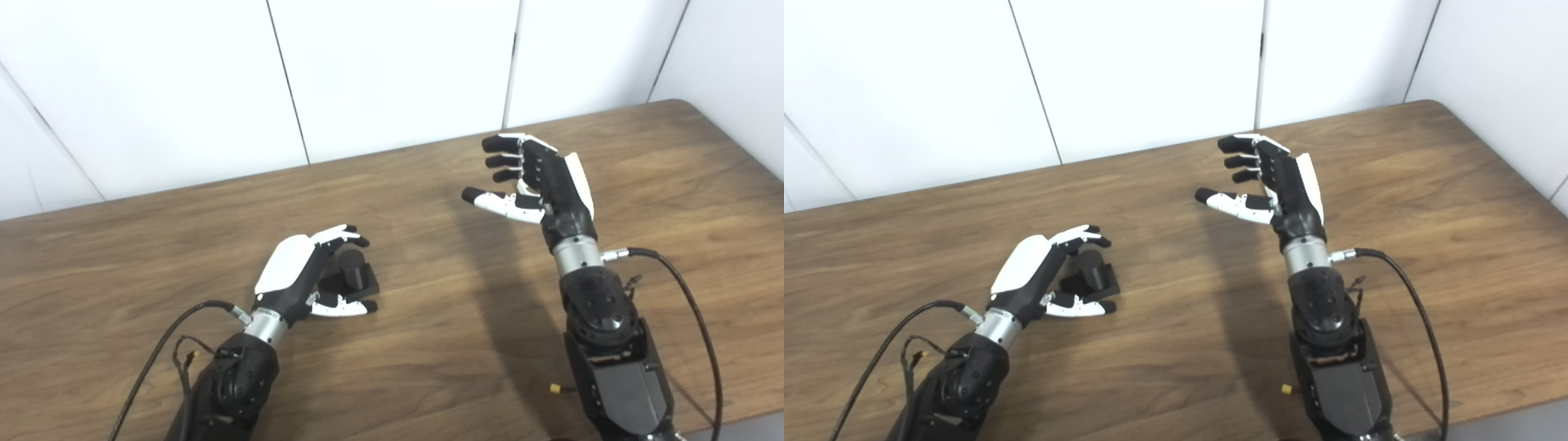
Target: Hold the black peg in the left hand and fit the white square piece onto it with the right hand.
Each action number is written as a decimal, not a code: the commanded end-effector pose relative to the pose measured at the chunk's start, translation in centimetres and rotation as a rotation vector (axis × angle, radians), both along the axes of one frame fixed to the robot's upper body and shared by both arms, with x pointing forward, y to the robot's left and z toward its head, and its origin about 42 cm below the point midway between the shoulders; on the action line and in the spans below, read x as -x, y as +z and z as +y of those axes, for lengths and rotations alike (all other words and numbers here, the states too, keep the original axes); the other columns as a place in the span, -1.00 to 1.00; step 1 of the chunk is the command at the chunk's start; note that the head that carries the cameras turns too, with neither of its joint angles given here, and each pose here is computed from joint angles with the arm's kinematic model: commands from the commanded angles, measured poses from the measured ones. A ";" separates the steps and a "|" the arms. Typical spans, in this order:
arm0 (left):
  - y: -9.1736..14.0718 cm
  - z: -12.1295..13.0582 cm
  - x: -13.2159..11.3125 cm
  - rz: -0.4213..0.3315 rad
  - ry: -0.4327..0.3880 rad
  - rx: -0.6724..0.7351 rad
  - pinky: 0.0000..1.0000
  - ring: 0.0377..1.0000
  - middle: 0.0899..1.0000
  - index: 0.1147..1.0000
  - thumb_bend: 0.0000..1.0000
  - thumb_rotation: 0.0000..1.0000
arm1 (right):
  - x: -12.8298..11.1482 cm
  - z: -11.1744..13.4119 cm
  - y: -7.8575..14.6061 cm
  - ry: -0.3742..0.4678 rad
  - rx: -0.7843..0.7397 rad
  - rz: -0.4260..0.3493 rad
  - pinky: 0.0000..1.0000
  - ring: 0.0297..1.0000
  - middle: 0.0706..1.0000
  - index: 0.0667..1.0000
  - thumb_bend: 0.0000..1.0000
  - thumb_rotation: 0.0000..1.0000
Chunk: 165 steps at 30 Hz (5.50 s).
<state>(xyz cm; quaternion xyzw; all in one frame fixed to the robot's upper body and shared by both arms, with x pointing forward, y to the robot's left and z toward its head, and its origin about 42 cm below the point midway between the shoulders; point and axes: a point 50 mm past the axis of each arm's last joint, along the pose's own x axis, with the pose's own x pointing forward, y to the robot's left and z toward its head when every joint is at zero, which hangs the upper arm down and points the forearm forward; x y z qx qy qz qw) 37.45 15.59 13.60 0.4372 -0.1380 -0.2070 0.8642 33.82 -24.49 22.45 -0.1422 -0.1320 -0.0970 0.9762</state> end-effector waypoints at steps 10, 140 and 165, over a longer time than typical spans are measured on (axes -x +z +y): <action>-2.6 2.5 -0.1 0.025 0.119 -0.149 0.52 0.71 0.70 0.04 0.81 -0.32 | -1.1 -1.9 5.8 -0.045 0.017 -0.171 0.20 0.35 0.39 0.25 0.37 -0.87; -3.5 4.1 0.7 0.087 0.214 -0.326 0.58 0.68 0.65 -0.03 0.79 -0.32 | -14.2 -10.6 6.0 0.219 1.288 0.624 0.88 0.92 0.89 0.61 0.78 -0.45; -3.0 5.2 1.2 0.097 0.224 -0.332 0.58 0.68 0.65 -0.03 0.78 -0.34 | -14.8 -12.2 4.1 0.212 1.318 0.606 0.80 0.82 0.78 0.51 0.63 -0.51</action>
